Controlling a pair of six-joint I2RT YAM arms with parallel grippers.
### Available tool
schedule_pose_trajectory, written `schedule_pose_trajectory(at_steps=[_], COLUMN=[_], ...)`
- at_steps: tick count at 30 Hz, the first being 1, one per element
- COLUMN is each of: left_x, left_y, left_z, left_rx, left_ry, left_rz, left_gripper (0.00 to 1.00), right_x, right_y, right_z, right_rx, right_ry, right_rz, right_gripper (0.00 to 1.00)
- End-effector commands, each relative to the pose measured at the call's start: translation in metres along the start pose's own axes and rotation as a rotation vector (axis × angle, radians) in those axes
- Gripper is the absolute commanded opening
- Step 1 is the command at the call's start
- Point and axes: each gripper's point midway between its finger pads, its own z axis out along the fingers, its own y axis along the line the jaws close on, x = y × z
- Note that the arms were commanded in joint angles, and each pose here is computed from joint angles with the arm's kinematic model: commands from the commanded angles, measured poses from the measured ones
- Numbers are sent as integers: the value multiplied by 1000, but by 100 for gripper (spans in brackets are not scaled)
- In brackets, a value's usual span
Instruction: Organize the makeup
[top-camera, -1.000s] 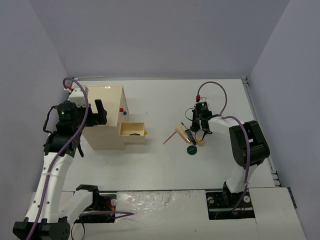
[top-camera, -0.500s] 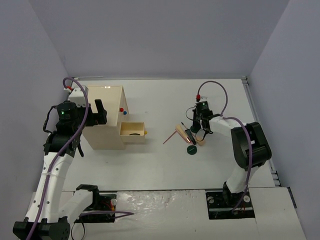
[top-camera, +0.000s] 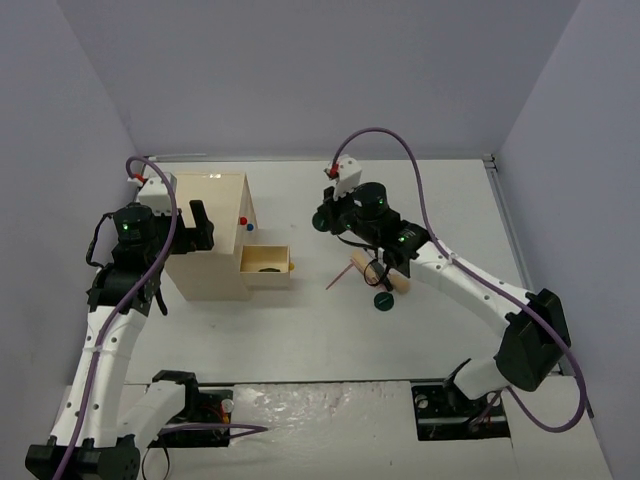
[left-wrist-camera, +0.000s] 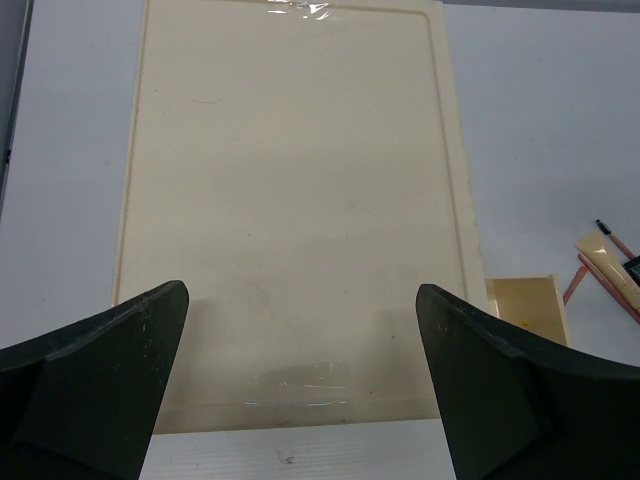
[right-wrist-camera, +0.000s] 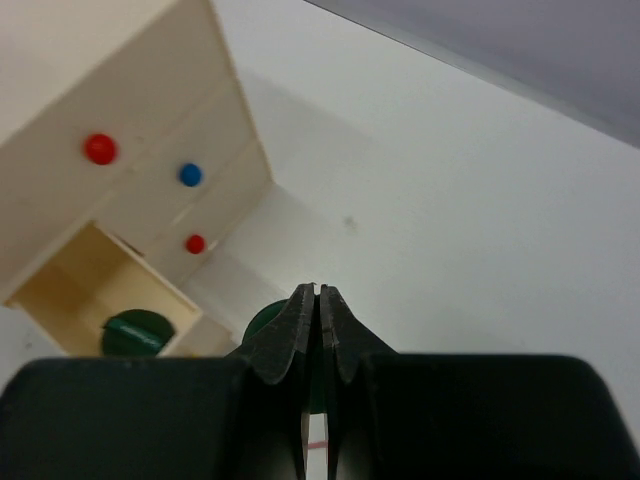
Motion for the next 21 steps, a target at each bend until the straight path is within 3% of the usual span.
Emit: schedule_pose_trajectory(at_steps=[1, 8, 14, 18, 21], left_x=[-22, -21, -22, -22, -23], left_y=[-1, -1, -2, -3, -3], left_z=[-1, -1, -1, -1, -1], left_rx=[6, 2, 8, 15, 15], left_ry=[-78, -75, -76, -77, -78], left_rz=[-4, -3, -6, -6, -7], left_gripper=[97, 97, 97, 97, 97], right_x=[-54, -35, -11, 0, -2], right_y=[78, 136, 148, 149, 154], right_z=[2, 30, 50, 58, 54], right_rx=[-214, -339, -351, -351, -366], right_ry=[-170, -162, -123, -94, -89], right_rz=[-128, -194, -221, -227, -231], right_gripper=[0, 0, 4, 15, 35])
